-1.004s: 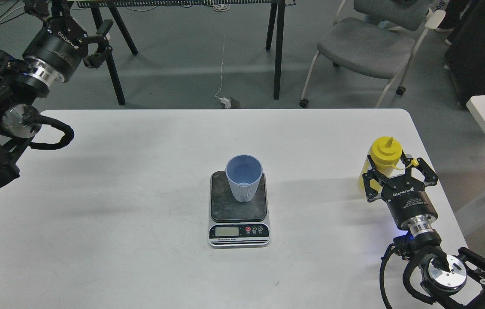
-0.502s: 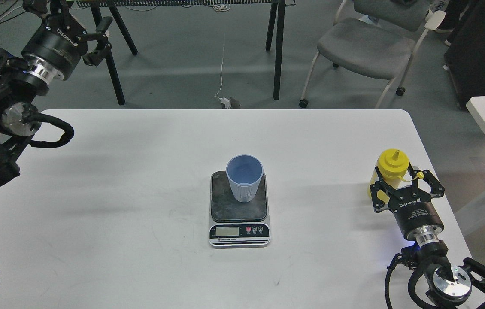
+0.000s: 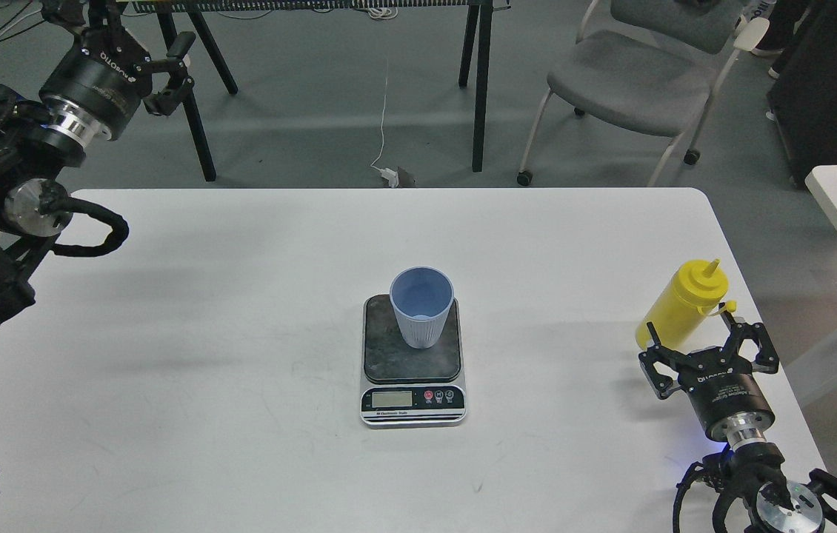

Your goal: Pour seasoning into cup on scale with both arms

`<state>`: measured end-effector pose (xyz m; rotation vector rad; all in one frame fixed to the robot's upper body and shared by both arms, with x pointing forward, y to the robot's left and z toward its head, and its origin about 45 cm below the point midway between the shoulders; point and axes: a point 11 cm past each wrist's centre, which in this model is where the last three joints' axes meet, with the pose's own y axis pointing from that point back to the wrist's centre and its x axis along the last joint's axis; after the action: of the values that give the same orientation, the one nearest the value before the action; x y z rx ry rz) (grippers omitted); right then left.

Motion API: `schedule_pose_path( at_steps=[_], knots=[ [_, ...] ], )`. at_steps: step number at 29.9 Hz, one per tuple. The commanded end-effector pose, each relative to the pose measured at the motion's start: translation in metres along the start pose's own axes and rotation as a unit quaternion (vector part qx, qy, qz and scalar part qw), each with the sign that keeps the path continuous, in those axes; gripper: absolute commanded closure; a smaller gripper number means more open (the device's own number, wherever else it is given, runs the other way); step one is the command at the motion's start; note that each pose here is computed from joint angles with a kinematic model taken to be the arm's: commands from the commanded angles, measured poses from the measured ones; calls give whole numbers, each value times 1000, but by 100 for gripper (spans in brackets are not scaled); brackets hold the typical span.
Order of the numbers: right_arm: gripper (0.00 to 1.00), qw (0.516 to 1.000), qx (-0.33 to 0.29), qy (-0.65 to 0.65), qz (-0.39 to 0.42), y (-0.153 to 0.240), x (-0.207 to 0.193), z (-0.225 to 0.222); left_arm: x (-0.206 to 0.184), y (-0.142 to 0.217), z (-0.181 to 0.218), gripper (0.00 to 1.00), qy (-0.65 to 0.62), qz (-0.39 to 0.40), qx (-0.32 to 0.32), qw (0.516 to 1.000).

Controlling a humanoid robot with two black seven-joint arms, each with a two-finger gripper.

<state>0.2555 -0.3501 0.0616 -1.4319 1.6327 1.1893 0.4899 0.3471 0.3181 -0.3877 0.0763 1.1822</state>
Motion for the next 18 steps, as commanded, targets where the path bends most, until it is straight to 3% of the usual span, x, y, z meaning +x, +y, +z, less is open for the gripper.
schedule_pose_path(
  at_steps=[1,6,12,14,18],
  knots=[
    [1,1000,-3,6,24,18,16,-4,-1,0,0,1,1,-1,0,1000],
    [1,997,12,55,55,40,36,-46,0,0,2,1,0,0,-2,1000],
    [1,982,94,146,71,39,33,-154,-1,-1,1,1,1,-1,-2,1000],
    [1,975,127,174,56,24,15,-191,0,0,-1,1,1,0,0,1000],
    [1,960,169,223,-19,-19,-65,-253,-1,1,-3,1,5,1,0,1000]
  ],
)
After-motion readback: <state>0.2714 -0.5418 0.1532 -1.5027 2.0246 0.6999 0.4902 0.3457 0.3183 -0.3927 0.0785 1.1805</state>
